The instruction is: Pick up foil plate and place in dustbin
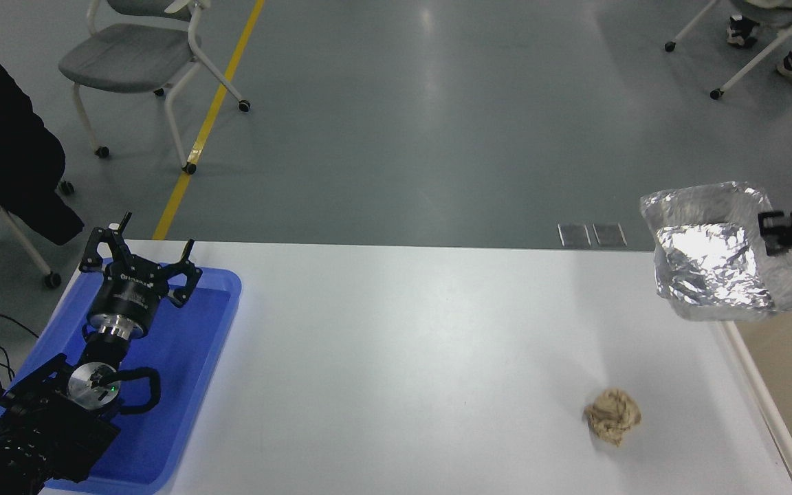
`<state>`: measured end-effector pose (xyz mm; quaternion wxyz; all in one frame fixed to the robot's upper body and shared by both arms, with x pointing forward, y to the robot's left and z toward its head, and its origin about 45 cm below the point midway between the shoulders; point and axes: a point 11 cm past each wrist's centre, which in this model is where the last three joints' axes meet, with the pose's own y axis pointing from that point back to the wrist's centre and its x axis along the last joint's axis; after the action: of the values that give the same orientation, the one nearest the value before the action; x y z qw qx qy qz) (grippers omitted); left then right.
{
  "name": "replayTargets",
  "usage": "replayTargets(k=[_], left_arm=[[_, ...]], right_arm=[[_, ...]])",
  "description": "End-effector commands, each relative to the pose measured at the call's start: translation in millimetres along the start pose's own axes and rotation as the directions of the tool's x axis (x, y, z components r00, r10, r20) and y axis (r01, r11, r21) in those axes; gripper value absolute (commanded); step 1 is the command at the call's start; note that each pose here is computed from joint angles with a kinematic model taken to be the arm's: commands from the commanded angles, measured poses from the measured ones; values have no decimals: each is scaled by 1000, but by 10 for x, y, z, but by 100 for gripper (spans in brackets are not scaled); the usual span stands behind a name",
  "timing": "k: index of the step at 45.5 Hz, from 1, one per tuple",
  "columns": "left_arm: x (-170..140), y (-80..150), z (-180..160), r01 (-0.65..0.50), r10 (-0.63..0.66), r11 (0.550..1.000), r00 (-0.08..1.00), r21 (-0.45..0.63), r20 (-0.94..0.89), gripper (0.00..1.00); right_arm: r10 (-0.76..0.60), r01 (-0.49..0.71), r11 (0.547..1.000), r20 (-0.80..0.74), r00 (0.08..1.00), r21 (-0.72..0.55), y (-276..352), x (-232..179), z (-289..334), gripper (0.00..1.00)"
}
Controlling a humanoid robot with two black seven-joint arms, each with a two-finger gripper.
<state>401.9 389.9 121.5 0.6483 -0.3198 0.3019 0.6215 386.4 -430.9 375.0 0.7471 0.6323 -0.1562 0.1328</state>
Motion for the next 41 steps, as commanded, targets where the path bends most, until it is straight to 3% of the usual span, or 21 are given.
replayTargets(k=[1,23,31,41], left_arm=[[1,3,0,0,0,1000,1000,0,0,100],[10,9,8,-2,2,1000,1000,-1,0,100],[18,13,11,-4,4,1000,1000,-2,1,100],[18,13,11,-4,4,1000,1000,-2,1,100]], right_arm=[[41,-41,999,-51,998,2,493,199,-158,0],[47,-49,998,-44,998,-41,549,163,-40,0],[21,-15,988,40,999,-154,364,-82,630,0],[-53,70,926,57,997,-371,94,-664,1586,0]])
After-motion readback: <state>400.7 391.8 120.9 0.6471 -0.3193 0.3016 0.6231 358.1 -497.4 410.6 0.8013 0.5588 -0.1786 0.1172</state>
